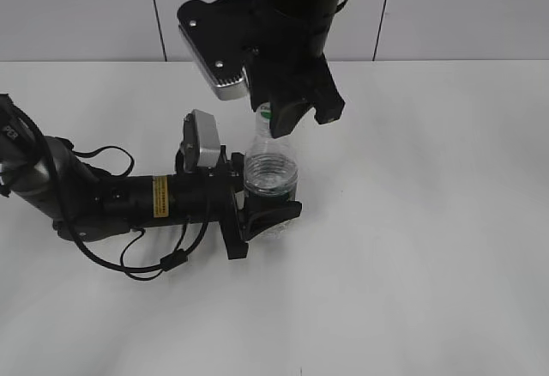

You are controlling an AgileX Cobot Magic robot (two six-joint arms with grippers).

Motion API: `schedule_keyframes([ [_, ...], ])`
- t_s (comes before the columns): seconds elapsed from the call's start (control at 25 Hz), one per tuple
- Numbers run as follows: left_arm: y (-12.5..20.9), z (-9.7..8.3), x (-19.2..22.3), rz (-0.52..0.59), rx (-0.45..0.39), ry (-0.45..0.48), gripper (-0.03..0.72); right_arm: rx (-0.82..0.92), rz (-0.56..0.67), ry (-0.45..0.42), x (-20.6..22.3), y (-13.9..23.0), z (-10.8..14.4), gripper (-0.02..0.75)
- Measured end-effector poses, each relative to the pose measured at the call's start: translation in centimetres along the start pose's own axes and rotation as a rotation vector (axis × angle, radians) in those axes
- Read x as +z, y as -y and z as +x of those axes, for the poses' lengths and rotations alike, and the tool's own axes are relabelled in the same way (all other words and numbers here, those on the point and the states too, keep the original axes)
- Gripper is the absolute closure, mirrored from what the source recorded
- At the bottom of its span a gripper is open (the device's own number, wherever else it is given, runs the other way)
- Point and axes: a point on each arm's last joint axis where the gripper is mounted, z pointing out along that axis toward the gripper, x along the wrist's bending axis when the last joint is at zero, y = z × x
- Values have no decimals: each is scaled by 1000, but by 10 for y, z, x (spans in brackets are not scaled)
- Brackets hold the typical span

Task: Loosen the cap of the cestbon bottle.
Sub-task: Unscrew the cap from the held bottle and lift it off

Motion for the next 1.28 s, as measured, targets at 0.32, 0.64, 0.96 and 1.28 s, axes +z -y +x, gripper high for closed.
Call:
schedule_keyframes([
  [0.32, 0, 0, 0, 0, -12, 0, 278, 418, -9, -2, 1, -2, 0, 189],
  [0.64, 0, 0, 0, 0, -11, 1, 278, 849, -82, 29, -20, -8, -4, 170],
  [0.96, 0, 0, 0, 0, -11, 1, 278, 1396, -113, 47, -40, -8, -1, 169],
  [1.28, 0, 0, 0, 0, -11, 1, 278, 1602, -113, 44, -40, -7, -1, 169],
])
